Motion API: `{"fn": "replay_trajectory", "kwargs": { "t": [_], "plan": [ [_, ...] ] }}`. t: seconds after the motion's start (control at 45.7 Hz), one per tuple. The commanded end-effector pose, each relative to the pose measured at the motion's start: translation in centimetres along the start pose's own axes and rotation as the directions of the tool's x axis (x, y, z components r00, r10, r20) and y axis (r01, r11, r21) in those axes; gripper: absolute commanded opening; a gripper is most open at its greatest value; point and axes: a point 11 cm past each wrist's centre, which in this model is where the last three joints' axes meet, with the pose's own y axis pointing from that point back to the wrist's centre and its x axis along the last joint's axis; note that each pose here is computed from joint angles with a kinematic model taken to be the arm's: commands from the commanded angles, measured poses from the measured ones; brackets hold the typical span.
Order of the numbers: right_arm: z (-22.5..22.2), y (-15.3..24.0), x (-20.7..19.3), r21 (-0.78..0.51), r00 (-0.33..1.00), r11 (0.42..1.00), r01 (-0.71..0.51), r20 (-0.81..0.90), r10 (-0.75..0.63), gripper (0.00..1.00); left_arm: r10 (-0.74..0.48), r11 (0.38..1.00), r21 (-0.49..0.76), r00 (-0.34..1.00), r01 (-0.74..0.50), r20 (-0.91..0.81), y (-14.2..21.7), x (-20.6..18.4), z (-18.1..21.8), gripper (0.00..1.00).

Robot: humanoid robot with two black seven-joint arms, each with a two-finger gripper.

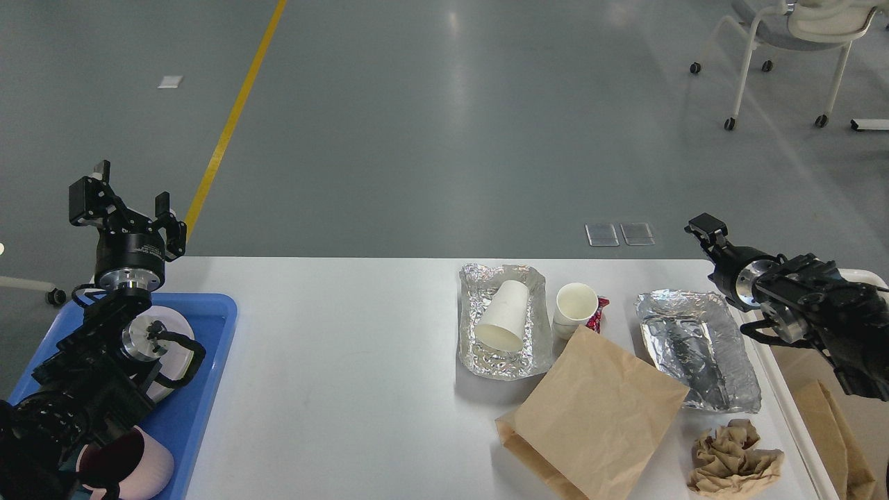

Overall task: Tidy desktop
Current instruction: 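Swing the right gripper up and back over the table, then lower the right gripper to the small white paper cup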

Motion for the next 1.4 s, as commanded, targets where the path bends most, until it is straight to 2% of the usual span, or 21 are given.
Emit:
{"fn": "replay_trajectory", "kwargs": {
  "t": [0.0, 0.153, 0.35, 0.459, 0.612, 0.853, 1.028, 1.247, 1.334, 1.378],
  "plan": [
    [-0.1, 0.3, 0.4, -0.184, 0.981, 0.983, 0.03, -0.182, -0.064, 1.0, 0.0, 1.0, 0.0, 1.0, 0.0, 0.0, 0.0, 0.0, 0.0, 0.97],
    [-4.2, 1.2, 1.9, -0.216, 0.944, 0.971, 0.102, -0.288, -0.163, 1.0, 0.0, 1.0, 0.0, 1.0, 0.0, 0.0, 0.0, 0.0, 0.0, 0.97],
    [-8.2, 2.6, 0.0, -0.291, 0.828, 0.914, 0.283, -0.406, -0.386, 1.0, 0.0, 1.0, 0.0, 1.0, 0.0, 0.0, 0.0, 0.0, 0.0, 0.97],
    [-10.7, 3.7, -2.4, -0.341, 0.724, 0.848, 0.406, -0.446, -0.526, 1.0, 0.0, 1.0, 0.0, 1.0, 0.0, 0.0, 0.0, 0.0, 0.0, 0.97],
    [-12.7, 7.4, -4.3, -0.442, 0.529, 0.67, 0.597, -0.411, -0.742, 1.0, 0.0, 1.0, 0.0, 1.0, 0.0, 0.0, 0.0, 0.0, 0.0, 0.97],
    [-17.5, 10.6, -0.9, -0.399, 0.548, 0.725, 0.561, -0.477, -0.687, 1.0, 0.001, 1.0, 0.001, 1.0, -0.001, 0.0, 0.0, 0.1, 0.0, 0.97],
    [-23.2, 15.4, 1.1, -0.382, 0.525, 0.779, 0.498, -0.582, -0.621, 1.0, 0.001, 1.0, 0.001, 1.0, -0.001, 0.0, 0.0, 0.1, 0.0, 0.97],
    [-27.6, 19.8, 0.9, -0.351, 0.483, 0.811, 0.468, -0.667, -0.568, 1.0, 0.001, 1.0, 0.001, 1.0, -0.001, 0.0, 0.0, 0.1, 0.0, 0.97],
    [-27.9, 19.2, -1.0, -0.369, 0.445, 0.799, 0.474, -0.682, -0.58, 1.0, 0.001, 1.0, 0.001, 1.0, -0.001, 0.0, 0.0, 0.1, 0.0, 0.97],
    [-26.5, 18.1, -2.1, -0.397, 0.432, 0.772, 0.497, -0.659, -0.616, 1.0, 0.0, 1.0, 0.0, 1.0, 0.0, 0.0, 0.0, 0.0, 0.0, 0.97]
  ]
}}
